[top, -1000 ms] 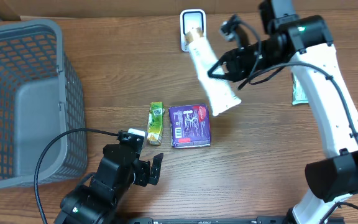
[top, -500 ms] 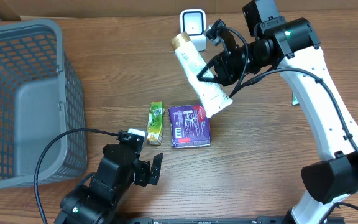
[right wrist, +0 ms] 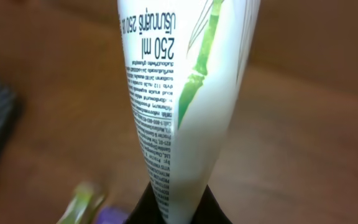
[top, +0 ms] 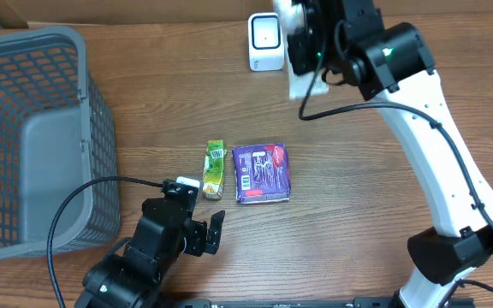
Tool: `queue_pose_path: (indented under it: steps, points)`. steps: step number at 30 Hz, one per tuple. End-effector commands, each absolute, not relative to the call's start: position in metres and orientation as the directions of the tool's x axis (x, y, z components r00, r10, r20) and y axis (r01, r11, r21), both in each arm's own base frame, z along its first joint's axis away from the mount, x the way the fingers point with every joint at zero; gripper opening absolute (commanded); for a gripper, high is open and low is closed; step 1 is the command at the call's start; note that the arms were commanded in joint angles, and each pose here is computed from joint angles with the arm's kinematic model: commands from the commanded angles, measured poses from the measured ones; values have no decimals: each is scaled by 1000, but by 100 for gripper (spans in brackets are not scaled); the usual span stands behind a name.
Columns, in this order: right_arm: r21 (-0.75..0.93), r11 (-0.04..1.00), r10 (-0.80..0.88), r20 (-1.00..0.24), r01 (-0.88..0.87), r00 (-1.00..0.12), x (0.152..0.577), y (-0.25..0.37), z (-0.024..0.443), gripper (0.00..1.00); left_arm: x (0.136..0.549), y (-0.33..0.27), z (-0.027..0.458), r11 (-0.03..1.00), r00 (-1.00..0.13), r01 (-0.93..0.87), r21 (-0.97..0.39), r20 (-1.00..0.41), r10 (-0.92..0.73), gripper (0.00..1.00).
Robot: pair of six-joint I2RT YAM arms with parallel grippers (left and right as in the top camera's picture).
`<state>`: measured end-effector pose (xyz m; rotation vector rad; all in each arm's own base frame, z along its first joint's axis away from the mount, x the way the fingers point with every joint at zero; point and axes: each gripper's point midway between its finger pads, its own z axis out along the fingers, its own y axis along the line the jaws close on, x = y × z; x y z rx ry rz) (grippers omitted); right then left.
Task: Scan the item barcode
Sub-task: 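Lift the white-and-gold tube with the right gripper up to the white scanner, then hold the tube's label in front of the white scanner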
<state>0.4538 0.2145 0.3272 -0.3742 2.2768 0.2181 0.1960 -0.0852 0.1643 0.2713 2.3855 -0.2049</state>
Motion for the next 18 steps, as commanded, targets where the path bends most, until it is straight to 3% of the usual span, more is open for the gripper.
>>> queue_pose_path:
  steps: [1,7,12,18]
  points:
    - [-164,980,-197,-822,-109,-534,480,186,353,3,196,-85,164,964,-714,262,-52,-682,157,100]
    - [-490,872,-436,-766,-10,-472,526,199,324,4,196,-85,164,964,-714,262,-52,-682,157,100]
    - [-642,766,-588,-681,-29,-437,560,216,293,4,196,-85,164,964,-714,262,-52,-682,157,100]
    - [-887,402,-875,-300,-226,-380,588,230,240,4,196,-85,164,964,-714,262,-52,-682,157,100]
